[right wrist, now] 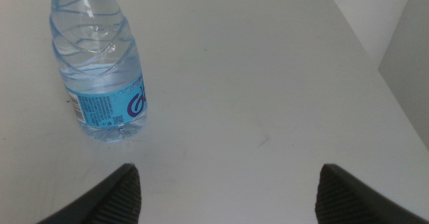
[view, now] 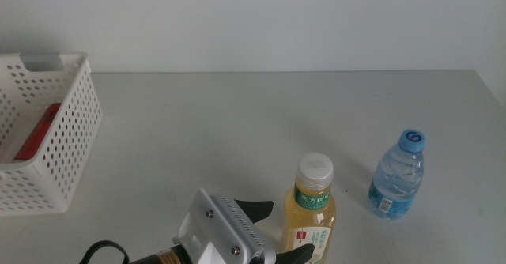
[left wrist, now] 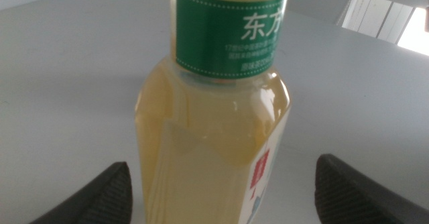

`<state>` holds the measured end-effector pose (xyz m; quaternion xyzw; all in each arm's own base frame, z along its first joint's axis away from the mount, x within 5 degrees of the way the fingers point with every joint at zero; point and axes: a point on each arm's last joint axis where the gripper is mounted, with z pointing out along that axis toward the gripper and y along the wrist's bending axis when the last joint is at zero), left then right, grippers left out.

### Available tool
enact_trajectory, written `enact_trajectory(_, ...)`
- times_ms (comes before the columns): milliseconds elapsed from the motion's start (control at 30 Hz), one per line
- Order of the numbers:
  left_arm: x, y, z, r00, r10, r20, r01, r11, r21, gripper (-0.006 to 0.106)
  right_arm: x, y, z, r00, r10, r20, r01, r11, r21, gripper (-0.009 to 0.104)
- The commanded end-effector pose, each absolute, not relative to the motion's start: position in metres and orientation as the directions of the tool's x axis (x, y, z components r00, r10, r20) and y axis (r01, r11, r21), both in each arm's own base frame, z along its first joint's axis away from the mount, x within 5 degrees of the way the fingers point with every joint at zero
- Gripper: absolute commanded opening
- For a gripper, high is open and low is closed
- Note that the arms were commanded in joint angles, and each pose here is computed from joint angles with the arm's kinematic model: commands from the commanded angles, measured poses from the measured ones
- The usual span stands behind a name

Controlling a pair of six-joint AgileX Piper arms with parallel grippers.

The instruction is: Use arms to grab the bottles and put them into the dustbin to the left of the table.

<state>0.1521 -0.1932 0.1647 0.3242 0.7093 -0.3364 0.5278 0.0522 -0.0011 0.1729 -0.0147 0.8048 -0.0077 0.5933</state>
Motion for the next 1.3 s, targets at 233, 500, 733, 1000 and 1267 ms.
enact_trajectory(233, 0.173, -0.210, 0.176, -0.191, 0.004, -0.982, 0.830, 0.534, -0.159, 0.093, 0.052, -0.001, 0.180, -0.214, -0.054, -0.975, -0.015, 0.999, -0.052, 0.067)
enact_trajectory(500, 0.184, -0.225, 0.167, -0.195, 0.027, -0.980, 0.843, 0.515, -0.154, 0.093, 0.052, -0.001, 0.180, -0.214, -0.054, -0.975, -0.015, 0.999, -0.052, 0.067)
enact_trajectory(733, 0.193, -0.236, 0.164, -0.184, 0.029, -0.982, 0.852, 0.502, -0.145, 0.093, 0.052, -0.001, 0.180, -0.214, -0.054, -0.975, -0.015, 0.999, -0.052, 0.067)
enact_trajectory(1000, 0.202, -0.249, 0.163, -0.164, 0.028, -0.986, 0.867, 0.480, -0.131, 0.093, 0.052, -0.001, 0.180, -0.214, -0.054, -0.975, -0.015, 0.999, -0.052, 0.067)
enact_trajectory(1267, 0.209, -0.253, 0.166, -0.138, 0.025, -0.990, 0.870, 0.480, -0.109, 0.093, 0.052, -0.001, 0.180, -0.214, -0.054, -0.975, -0.015, 0.999, -0.052, 0.067)
